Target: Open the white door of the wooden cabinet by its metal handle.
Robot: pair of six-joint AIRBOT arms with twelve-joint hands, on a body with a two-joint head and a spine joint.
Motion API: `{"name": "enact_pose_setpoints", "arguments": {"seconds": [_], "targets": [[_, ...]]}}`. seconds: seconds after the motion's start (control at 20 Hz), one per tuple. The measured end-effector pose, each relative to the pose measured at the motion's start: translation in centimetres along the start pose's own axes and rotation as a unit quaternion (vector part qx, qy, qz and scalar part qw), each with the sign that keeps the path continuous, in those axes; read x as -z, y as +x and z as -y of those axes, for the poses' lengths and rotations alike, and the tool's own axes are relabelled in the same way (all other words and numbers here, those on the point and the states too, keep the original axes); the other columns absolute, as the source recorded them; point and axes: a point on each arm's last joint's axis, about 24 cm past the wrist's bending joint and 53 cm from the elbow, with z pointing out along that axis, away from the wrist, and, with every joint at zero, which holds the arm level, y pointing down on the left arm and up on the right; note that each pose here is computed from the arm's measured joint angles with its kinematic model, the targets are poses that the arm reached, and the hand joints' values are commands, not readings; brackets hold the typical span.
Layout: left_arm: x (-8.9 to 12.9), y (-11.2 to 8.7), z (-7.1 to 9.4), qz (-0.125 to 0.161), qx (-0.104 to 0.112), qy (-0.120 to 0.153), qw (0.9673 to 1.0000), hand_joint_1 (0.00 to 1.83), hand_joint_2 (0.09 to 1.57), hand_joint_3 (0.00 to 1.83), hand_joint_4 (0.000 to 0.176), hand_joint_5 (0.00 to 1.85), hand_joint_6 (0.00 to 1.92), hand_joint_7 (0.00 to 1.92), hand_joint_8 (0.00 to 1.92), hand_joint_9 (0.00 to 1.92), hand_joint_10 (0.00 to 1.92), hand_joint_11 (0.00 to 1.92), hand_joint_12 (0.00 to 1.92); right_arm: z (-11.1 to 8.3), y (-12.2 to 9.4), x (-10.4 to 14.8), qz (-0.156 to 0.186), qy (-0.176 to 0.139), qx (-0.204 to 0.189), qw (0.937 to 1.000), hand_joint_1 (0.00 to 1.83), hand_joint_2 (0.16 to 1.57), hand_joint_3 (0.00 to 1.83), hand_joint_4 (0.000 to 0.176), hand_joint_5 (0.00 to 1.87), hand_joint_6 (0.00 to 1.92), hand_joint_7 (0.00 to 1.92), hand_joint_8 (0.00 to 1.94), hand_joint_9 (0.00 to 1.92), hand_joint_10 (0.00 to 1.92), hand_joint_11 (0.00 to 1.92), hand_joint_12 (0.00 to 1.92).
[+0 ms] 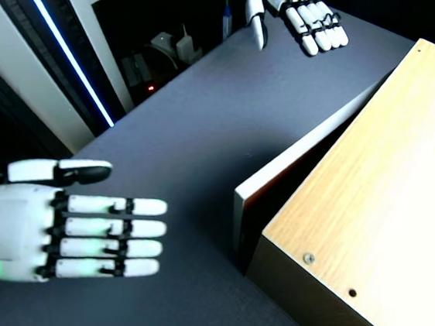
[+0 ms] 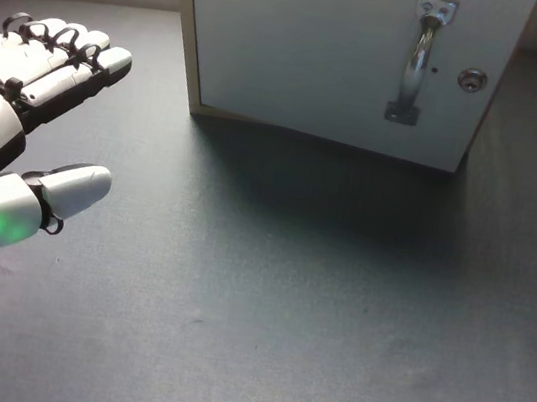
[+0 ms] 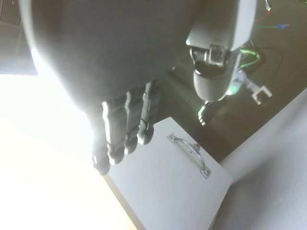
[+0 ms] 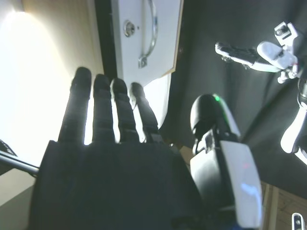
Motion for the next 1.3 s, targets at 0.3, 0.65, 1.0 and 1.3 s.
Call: {"name": "enact_pose_setpoints", "arguments": {"seconds": [0.3,0.65,1.0,1.3], "targets": [[0.0,0.0,0.1,-0.001,0.0,0.002,1.0,0.0,1.43,0.0,0.0,0.07,0.0,0.02,0.0,0.01,0.0,0.02,0.08,0.7,-0.6,-3.0,-0.002,0.008,0.016,0.9998,0.0,1.36,0.0,0.0,0.0,0.0,0.0,0.0,0.0,0.0,0.0,0.0],[-0.1,0.4,0.1,-0.006,-0.001,0.004,1.0,0.0,1.45,0.01,0.0,0.07,0.0,0.02,0.0,0.02,0.0,0.03,0.08,2.0,0.0,-4.5,-0.016,0.028,0.027,0.9991,0.0,1.35,0.0,0.0,0.0,0.0,0.0,0.0,0.0,0.0,0.0,0.0],[-0.1,0.7,-0.1,-0.009,0.002,0.004,1.0,0.0,1.47,0.01,0.0,0.08,0.0,0.03,0.0,0.02,0.0,0.03,0.09,2.2,-0.3,-5.8,-0.012,0.028,0.03,0.9991,0.0,1.26,0.0,0.0,0.0,0.0,0.0,0.0,0.0,0.0,0.0,0.0],[-0.2,0.9,-0.5,-0.012,0.011,0.0,0.9999,0.0,1.46,0.0,0.0,0.07,0.0,0.04,0.0,0.03,0.0,0.03,0.09,2.3,-0.4,-6.8,-0.011,0.032,0.032,0.9989,0.0,1.23,0.0,0.0,0.0,0.0,0.0,0.0,0.0,0.0,0.0,0.0]]}}
